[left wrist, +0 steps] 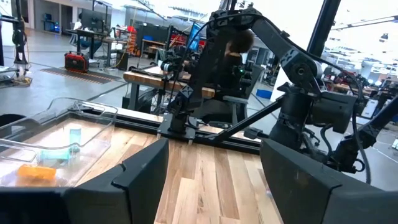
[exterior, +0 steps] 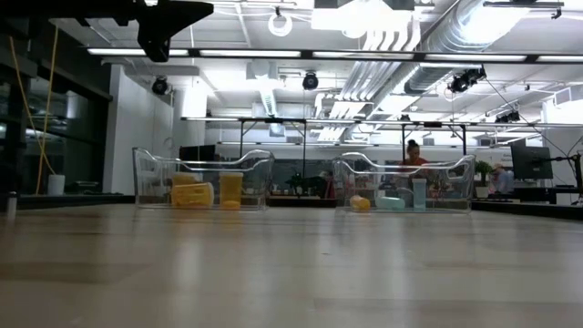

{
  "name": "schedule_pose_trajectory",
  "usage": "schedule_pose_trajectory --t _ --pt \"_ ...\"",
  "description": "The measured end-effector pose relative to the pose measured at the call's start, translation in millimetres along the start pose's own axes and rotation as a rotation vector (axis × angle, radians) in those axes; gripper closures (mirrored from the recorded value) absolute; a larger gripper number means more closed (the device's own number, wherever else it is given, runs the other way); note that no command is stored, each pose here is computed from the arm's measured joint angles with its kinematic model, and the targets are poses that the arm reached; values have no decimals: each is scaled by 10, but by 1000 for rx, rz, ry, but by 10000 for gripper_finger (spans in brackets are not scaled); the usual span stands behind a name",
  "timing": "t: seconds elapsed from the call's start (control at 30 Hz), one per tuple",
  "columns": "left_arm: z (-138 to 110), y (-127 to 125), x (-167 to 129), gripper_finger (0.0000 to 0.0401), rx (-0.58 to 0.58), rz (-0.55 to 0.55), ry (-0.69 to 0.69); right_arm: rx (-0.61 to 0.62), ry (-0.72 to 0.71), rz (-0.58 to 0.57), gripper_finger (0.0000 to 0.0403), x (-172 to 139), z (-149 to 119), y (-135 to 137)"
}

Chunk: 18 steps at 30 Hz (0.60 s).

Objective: Pick and place medicine bottles into bin by pill shape (circle, oval)
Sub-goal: Put the blue capsule bottle into the left transparent bin

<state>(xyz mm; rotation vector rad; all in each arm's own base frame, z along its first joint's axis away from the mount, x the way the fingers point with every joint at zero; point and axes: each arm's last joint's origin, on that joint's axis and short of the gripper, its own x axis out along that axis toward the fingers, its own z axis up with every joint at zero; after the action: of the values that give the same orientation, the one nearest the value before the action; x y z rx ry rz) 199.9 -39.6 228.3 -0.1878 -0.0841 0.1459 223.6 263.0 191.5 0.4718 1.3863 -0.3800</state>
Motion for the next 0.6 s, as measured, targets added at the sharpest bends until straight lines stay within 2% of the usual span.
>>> schedule_pose_trajectory --t 0.13,0.47,0.6 --pt "0 0 0 158 0 0 0 -103 -166 -11 309 -68 221 -43" --pt "-8 1 1 158 4 1 7 -296 -626 -257 308 -48 1132 -222" --pt "-36 0 15 158 9 3 21 -327 -780 -327 308 -90 1496 -266"
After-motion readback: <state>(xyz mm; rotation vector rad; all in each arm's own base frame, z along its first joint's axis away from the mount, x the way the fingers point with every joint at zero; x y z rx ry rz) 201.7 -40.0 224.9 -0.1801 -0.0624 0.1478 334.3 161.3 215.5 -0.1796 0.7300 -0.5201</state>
